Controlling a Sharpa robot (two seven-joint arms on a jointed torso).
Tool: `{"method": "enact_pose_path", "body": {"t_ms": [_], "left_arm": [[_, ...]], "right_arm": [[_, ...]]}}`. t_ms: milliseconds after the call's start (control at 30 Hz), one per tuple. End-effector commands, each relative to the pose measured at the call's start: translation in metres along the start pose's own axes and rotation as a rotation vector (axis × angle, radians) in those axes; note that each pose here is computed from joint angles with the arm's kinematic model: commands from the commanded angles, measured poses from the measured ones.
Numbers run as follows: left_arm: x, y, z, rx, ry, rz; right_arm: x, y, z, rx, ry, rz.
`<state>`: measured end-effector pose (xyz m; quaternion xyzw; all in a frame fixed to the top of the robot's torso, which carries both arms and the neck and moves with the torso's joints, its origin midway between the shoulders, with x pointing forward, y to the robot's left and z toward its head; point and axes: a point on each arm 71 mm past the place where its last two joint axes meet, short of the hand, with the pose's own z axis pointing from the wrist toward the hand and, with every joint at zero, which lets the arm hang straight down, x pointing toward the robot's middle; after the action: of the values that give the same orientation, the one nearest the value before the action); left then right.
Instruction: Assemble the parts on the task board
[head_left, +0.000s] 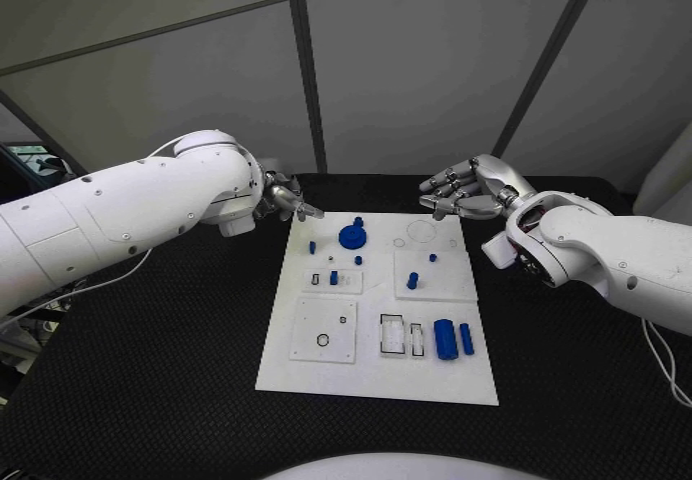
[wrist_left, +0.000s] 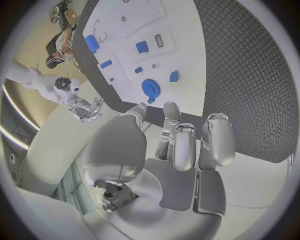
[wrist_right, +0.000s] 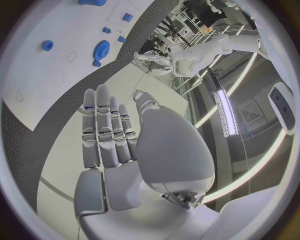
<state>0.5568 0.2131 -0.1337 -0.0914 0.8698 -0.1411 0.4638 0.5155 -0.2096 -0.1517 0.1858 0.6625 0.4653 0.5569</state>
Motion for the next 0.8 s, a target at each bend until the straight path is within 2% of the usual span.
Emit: {"method": "enact_pose_path", "body": {"t_ms": [33, 200, 367, 800], "left_arm": [[0.0027, 0.0013, 0.0077, -0.014, 0.054, 0.017], [0.0081, 0.0025, 0.0192, -0.04, 0.084, 0.029], [0.0142, 0.0039, 0.0271, -0.06, 0.112, 0.043], [0.0291, 0.0024, 0.039, -0.082, 0.167, 0.067]], "right_arm": [[0.001, 0.003, 0.001, -0.012, 0.008, 0.001], [0.002, 0.003, 0.001, -0.014, 0.011, 0.002], [0.003, 0.004, 0.001, -0.015, 0.014, 0.003], [0.005, 0.005, 0.002, -0.019, 0.019, 0.005]]}}
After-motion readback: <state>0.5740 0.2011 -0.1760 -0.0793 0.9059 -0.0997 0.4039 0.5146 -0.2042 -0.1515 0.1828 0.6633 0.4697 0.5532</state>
